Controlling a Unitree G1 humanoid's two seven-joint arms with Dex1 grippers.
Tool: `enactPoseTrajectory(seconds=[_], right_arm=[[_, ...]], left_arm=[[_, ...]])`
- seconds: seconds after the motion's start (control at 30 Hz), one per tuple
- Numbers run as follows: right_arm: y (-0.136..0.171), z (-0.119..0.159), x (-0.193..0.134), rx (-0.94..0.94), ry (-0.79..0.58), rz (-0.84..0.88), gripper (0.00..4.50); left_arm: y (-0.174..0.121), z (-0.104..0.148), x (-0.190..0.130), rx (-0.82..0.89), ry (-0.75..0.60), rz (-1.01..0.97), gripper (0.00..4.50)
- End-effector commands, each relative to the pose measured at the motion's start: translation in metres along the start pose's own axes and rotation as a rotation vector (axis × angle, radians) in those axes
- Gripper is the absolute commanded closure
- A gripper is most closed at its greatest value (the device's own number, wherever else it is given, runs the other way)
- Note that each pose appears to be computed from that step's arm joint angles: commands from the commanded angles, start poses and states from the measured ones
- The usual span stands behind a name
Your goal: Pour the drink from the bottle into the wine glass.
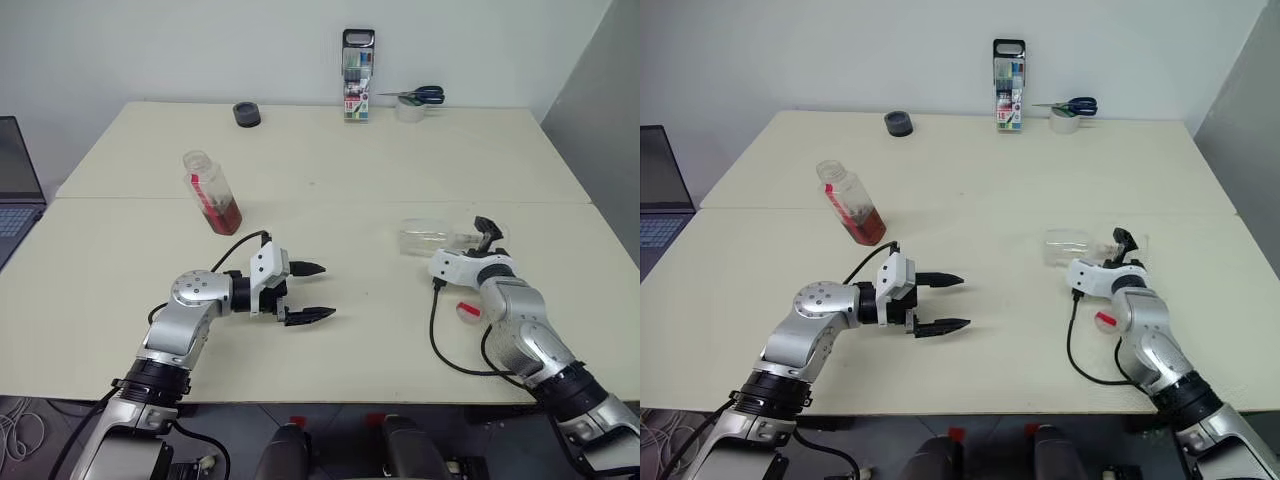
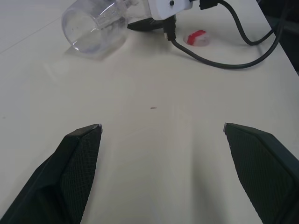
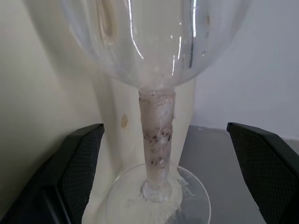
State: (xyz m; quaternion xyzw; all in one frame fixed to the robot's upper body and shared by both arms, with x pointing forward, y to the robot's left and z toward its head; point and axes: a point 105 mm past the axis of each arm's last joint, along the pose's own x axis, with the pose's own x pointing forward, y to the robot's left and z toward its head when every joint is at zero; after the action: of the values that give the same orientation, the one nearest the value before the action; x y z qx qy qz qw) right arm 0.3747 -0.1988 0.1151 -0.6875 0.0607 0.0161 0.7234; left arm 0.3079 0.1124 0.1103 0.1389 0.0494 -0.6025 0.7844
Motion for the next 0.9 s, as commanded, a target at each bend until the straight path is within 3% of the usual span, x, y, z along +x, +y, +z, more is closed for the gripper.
enactPoseTrajectory(seconds=[0.03, 0.43, 0.53, 0.67, 0.77, 0.9], right_arm=[[-0.004, -0.004, 0.006, -0.007, 0.006, -0.039, 0.38], [-0.021, 0.002, 0.008, 0.044, -0.017, -0.112, 4.35], [-0.040, 0.008, 0.004, 0.106, -0.043, -0.180, 4.35], [-0.067, 0.036, -0.002, 0.543, -0.148, -0.230, 4.35], [-0.063, 0.066, 0.000, 0.971, -0.284, -0.146, 4.35], [-0.042, 0.106, 0.003, 1.187, -0.378, 0.035, 4.35]], left_arm=[[0.003, 0.013, 0.003, 0.045, -0.029, 0.004, 0.00], [0.010, 0.018, 0.001, 0.006, -0.060, 0.091, 0.00], [0.016, 0.019, -0.007, -0.036, -0.077, 0.165, 0.00], [0.022, 0.018, -0.023, -0.087, -0.074, 0.251, 0.00], [0.024, 0.021, -0.030, -0.096, -0.069, 0.274, 0.00], [0.025, 0.028, -0.037, -0.095, -0.062, 0.272, 0.00]])
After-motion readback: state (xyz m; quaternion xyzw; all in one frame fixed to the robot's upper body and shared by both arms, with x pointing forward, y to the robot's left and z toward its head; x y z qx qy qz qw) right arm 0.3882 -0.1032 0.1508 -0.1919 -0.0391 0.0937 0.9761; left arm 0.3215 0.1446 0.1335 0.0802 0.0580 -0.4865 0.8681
